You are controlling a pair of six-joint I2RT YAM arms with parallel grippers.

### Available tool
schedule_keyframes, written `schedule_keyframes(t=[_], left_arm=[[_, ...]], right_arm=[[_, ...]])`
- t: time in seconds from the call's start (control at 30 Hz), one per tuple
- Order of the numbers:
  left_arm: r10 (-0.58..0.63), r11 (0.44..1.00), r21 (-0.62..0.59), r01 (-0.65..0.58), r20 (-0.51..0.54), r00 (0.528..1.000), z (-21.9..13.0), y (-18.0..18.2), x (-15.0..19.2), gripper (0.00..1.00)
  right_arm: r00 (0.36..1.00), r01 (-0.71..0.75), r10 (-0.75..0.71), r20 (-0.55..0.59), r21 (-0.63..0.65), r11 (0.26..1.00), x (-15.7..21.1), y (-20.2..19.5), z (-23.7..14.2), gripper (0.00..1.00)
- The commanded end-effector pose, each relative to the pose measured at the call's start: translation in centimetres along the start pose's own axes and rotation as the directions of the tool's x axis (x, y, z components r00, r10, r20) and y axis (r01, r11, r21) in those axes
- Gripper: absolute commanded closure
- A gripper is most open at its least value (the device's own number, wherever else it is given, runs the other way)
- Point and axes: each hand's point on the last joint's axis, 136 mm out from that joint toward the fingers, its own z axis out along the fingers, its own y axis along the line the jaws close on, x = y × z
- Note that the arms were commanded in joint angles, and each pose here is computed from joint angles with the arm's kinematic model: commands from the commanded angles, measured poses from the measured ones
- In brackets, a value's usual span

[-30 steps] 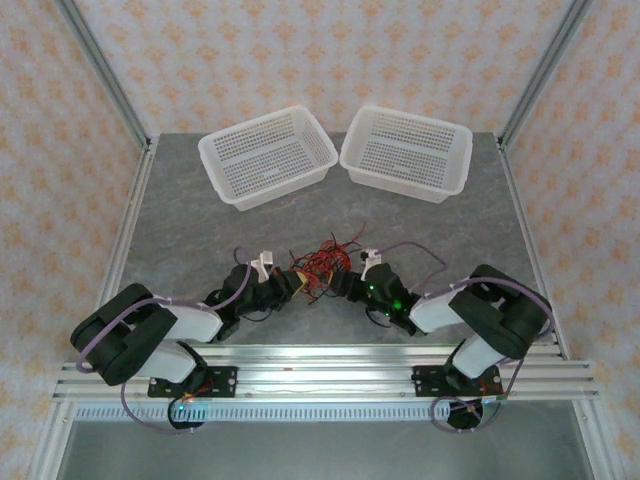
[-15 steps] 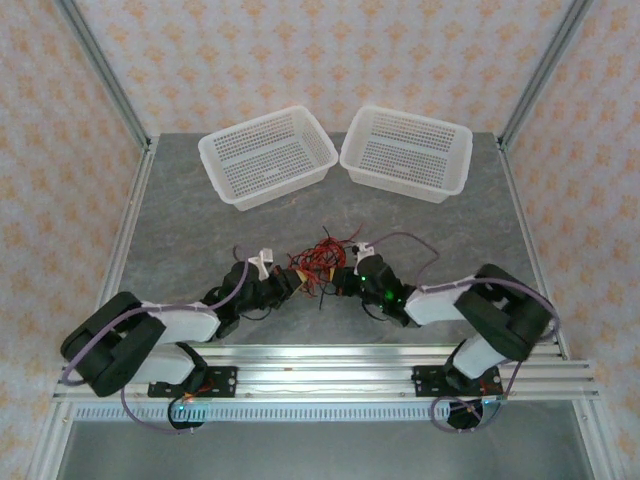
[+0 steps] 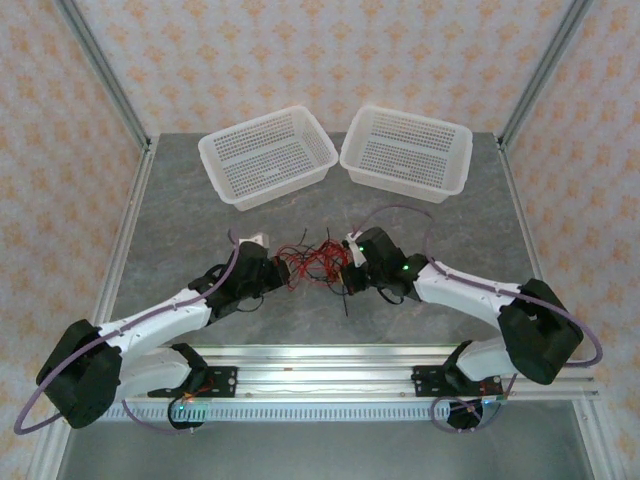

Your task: Untangle the cables

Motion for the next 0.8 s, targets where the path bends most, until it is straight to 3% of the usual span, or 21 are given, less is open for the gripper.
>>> schedule_keyframes(t=[0.0, 0.27, 0.6, 0.67, 0.77], left_arm=[[0.055, 0.984, -0.169, -0.054, 0.000, 0.998, -1.0, 3.4, 0.0, 1.00], [0.064, 0.941, -0.330, -0.067, -0.020, 0.998, -1.6, 7.3, 1.0, 1.00], [0.109, 0.897, -0.432, -0.090, 0.020, 0.994, -0.8, 8.6, -0.4, 0.93], [0.120, 0.888, -0.450, -0.098, 0.021, 0.993, -0.4, 8.8, -0.8, 0.86], [0.151, 0.869, -0.482, -0.116, 0.034, 0.988, -0.2, 8.9, -1.7, 0.63]], right_arm=[[0.991, 0.044, -0.054, -0.123, -0.084, 0.996, 2.0, 1.2, -1.0, 1.00], [0.981, -0.053, 0.008, -0.193, -0.226, 0.973, 3.6, 1.3, 1.2, 1.00], [0.962, -0.215, 0.165, -0.217, -0.237, 0.947, 3.3, -1.9, 3.5, 1.00], [0.957, -0.238, 0.187, -0.221, -0.235, 0.942, 3.5, -2.3, 3.8, 1.00], [0.946, -0.275, 0.223, -0.237, -0.216, 0.937, 4.0, -2.8, 4.3, 1.00]])
